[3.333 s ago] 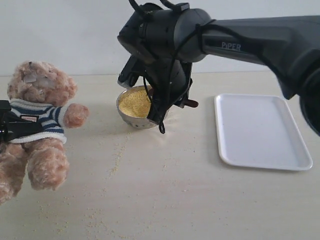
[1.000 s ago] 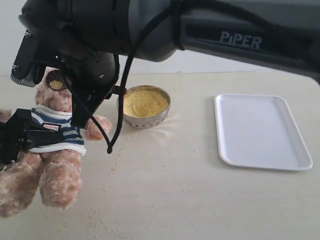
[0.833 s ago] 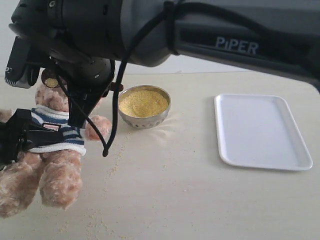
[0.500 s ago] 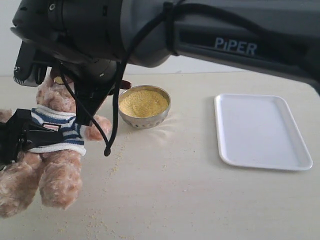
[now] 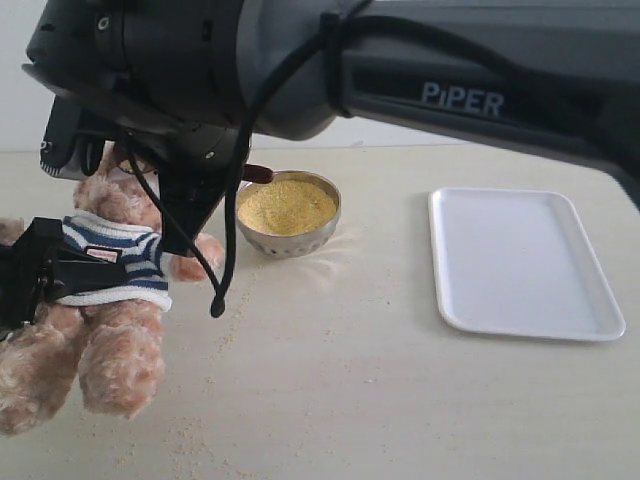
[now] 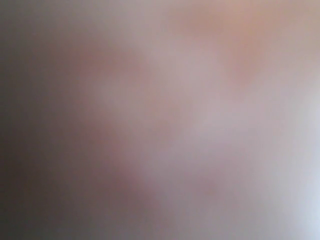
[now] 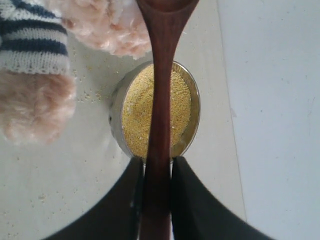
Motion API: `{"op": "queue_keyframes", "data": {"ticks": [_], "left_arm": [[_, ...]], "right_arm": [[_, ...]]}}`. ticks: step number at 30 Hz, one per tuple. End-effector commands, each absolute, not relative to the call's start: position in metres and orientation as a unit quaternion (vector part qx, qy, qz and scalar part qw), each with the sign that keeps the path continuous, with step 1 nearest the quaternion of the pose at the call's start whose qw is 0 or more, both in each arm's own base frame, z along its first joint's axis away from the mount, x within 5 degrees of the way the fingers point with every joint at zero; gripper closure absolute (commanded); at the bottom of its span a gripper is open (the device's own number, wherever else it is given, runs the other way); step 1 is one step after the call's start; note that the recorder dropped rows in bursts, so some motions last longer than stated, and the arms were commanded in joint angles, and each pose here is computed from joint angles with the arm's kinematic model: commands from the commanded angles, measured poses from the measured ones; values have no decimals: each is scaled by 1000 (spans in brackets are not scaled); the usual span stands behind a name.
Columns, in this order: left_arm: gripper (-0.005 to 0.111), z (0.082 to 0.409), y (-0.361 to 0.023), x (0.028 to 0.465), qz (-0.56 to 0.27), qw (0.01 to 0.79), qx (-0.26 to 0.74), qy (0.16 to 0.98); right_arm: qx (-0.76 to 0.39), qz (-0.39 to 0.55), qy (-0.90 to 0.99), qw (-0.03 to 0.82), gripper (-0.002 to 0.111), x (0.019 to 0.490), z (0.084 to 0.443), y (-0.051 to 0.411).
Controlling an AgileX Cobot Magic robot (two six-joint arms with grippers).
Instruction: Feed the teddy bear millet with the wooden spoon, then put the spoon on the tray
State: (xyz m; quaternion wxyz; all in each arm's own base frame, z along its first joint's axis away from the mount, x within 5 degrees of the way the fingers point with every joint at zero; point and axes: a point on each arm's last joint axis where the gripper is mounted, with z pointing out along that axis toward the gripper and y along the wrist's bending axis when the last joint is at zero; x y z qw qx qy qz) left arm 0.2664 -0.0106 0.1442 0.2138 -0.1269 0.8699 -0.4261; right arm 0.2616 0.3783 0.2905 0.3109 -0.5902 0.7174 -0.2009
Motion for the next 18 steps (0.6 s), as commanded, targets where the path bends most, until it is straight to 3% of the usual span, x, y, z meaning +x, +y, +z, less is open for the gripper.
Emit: {"op": "queue_keyframes", "data": {"ticks": [1, 18], "left_arm": [[102, 147, -13, 268, -438, 216, -122, 864], [102, 149, -14, 269, -449, 222, -122, 857]], "right_arm": [[-588, -204, 716, 318, 108, 262, 293, 378], [-586, -206, 713, 326, 108, 254, 294, 383]]}}
